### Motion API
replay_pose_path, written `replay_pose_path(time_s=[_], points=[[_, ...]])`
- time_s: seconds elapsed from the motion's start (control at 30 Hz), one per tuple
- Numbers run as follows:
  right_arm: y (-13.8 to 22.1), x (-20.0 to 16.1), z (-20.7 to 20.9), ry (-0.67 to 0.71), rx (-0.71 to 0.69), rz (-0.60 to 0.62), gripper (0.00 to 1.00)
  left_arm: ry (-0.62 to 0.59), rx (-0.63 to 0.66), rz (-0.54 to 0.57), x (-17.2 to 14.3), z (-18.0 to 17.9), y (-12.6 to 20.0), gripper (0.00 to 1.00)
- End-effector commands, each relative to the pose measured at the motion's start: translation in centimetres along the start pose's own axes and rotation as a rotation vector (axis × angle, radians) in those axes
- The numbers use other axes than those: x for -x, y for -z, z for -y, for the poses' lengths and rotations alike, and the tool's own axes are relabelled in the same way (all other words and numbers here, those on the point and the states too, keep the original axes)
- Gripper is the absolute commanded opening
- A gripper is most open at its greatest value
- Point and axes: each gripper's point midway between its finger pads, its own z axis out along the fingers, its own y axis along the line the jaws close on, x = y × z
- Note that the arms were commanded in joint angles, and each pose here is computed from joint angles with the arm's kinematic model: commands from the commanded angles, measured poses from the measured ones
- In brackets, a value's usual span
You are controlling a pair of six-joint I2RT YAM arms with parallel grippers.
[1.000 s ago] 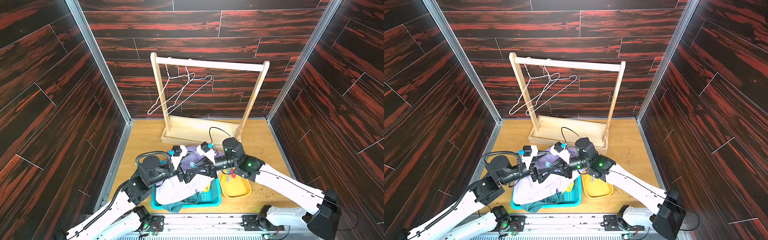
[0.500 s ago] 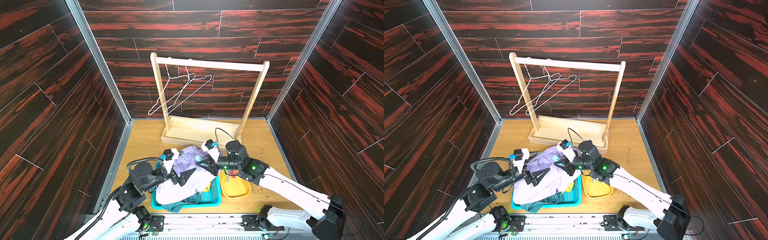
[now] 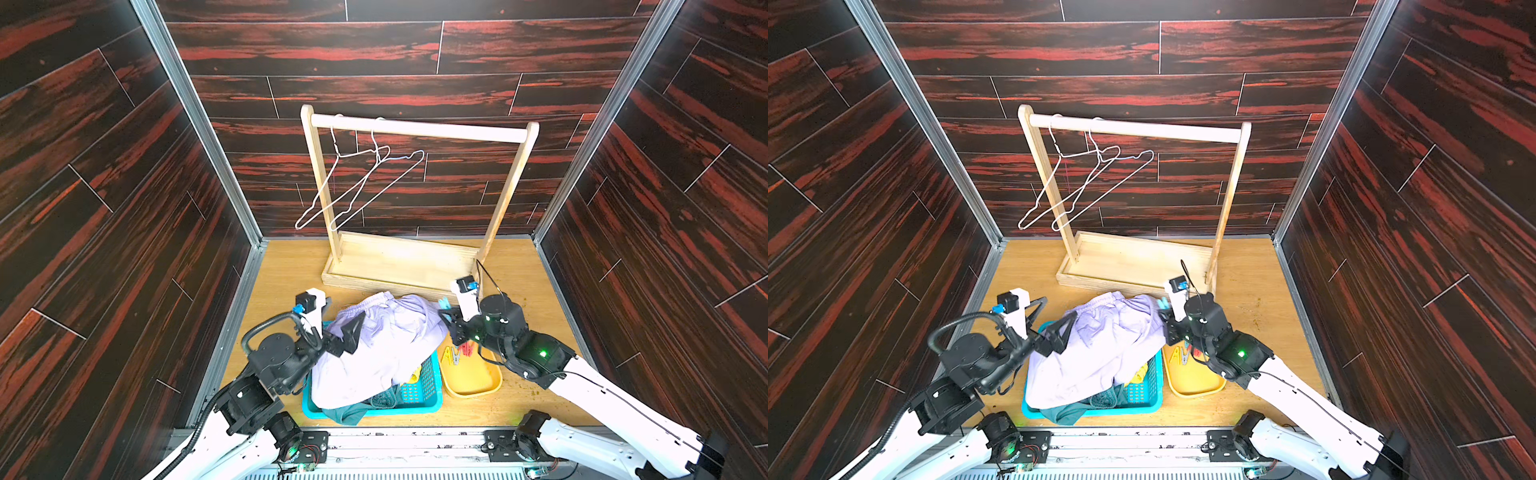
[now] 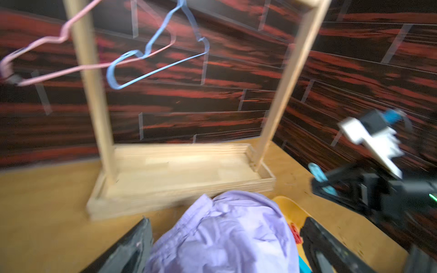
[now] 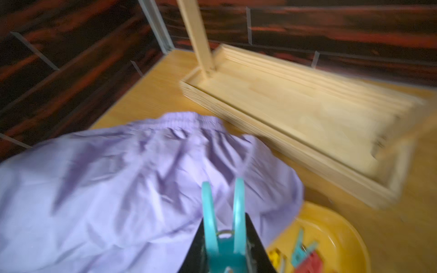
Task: Remove the clothespins securing shorts to the hanger
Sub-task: Place the clothespin in the storage box.
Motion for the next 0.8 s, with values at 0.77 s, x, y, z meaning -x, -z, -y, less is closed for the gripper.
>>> replay_pose_path(time_s=[0.77], points=[[-4.1,-14.9,6.2,-0.352,-0.277,-0.352,0.31,0.401,0.447,-0.208,-6.1,-6.3,-3.3,1.0]])
